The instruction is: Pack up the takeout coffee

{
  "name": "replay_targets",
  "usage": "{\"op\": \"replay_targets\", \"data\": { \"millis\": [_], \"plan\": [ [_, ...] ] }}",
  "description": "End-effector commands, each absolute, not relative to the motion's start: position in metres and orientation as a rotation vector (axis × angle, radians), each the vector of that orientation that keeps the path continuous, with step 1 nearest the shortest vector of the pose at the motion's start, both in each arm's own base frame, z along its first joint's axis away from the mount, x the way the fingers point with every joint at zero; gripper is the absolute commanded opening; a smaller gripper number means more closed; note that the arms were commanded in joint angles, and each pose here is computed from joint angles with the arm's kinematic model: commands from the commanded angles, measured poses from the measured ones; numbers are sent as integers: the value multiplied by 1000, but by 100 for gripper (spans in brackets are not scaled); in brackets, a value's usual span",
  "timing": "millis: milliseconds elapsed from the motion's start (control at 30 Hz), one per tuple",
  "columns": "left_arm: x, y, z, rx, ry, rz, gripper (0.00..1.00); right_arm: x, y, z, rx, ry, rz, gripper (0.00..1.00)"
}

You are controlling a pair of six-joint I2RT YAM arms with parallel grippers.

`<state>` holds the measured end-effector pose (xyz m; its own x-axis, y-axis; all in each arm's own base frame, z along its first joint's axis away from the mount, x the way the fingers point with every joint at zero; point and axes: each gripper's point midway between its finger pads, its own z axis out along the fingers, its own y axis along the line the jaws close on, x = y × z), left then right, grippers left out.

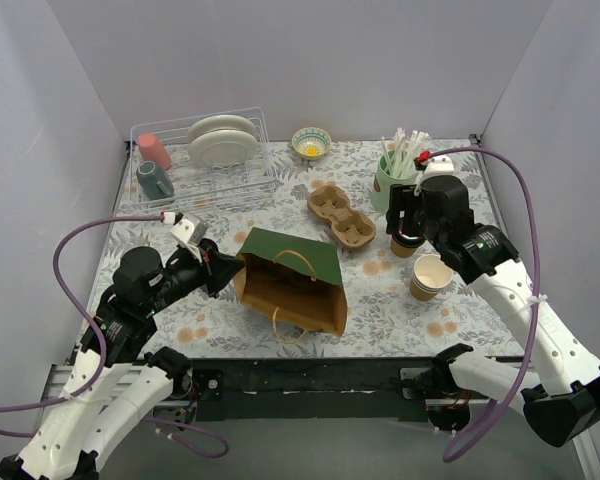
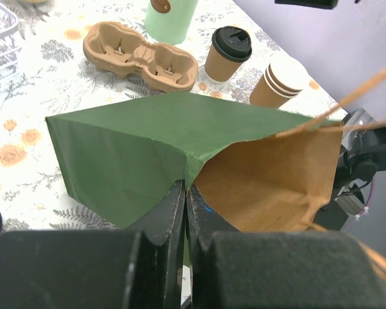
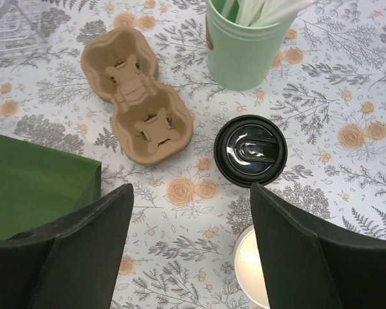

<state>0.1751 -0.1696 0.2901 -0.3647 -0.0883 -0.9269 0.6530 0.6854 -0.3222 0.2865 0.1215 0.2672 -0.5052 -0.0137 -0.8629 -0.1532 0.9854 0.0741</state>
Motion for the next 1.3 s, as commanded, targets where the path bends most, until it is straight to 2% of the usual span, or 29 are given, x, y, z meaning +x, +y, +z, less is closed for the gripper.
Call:
{"op": "replay_targets", "data": {
  "millis": [0, 100, 133, 167, 233, 633, 1267],
  "plan": [
    [174, -170, 293, 514, 1721, -810, 0, 292, 103, 249, -74, 2164, 152, 82],
    [171, -170, 289, 521, 1748, -817, 0, 298, 88, 229, -55, 2242, 118, 85],
    [171, -171, 288, 526, 1754, -819, 0, 302, 85, 222, -53, 2265, 110, 87],
    [171, -171, 288, 530, 1757, -821, 0, 305, 81, 218, -55, 2284, 128, 94],
    [171, -171, 290, 520, 1765, -824, 0, 311, 78, 209, -62, 2320, 150, 96],
    [163, -174, 296, 555, 1743, -853, 0, 335, 68, 173, -221, 2460, 204, 95],
    [166, -173, 291, 554, 1771, -840, 0, 359, 68, 140, -211, 2493, 177, 92]
  ]
}}
